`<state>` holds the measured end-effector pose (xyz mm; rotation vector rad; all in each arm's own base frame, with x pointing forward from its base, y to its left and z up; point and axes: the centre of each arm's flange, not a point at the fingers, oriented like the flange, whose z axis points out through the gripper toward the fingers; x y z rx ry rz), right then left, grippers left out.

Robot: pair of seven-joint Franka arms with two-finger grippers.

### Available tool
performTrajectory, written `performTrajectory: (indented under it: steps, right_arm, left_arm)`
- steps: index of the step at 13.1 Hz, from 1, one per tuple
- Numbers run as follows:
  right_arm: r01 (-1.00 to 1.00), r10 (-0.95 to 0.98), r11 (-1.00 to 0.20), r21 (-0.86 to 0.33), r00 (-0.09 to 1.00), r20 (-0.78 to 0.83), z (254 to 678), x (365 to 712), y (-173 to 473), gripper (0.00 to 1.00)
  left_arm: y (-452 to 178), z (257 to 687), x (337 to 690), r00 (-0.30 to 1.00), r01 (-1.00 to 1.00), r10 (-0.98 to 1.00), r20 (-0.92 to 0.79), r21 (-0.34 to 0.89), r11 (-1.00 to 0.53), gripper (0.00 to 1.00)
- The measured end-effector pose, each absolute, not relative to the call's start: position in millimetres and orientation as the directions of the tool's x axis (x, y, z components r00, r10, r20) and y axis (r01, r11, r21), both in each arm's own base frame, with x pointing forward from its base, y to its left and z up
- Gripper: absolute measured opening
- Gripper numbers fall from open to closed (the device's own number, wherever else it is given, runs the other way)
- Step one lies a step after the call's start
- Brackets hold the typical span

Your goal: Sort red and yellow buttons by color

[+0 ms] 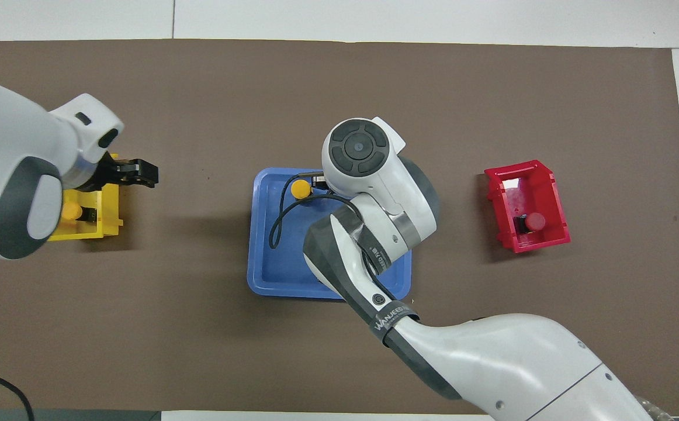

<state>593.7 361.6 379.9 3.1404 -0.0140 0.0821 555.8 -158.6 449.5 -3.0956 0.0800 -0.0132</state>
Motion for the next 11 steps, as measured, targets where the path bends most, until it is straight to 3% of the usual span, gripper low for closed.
performTrajectory:
  steps: [5,8,11]
  right_arm:
    - [0.126,0.126,-0.992,0.007,0.992,0.009,488,623,182,0.4]
    - [0.2,0.2,-0.98,-0.004,0.98,-0.024,475,623,93,0.4]
    - [0.242,0.242,-0.97,-0.007,0.97,-0.005,449,625,49,0.4]
  left_arm:
    - [-243,448,537,0.997,-0.013,-0.015,0.073,-0.017,-1.0,0.98]
    - [-291,435,534,0.996,0.043,0.044,0.076,0.016,-0.999,0.98]
    - [-348,404,537,0.992,0.096,0.098,0.083,0.037,-0.995,0.97]
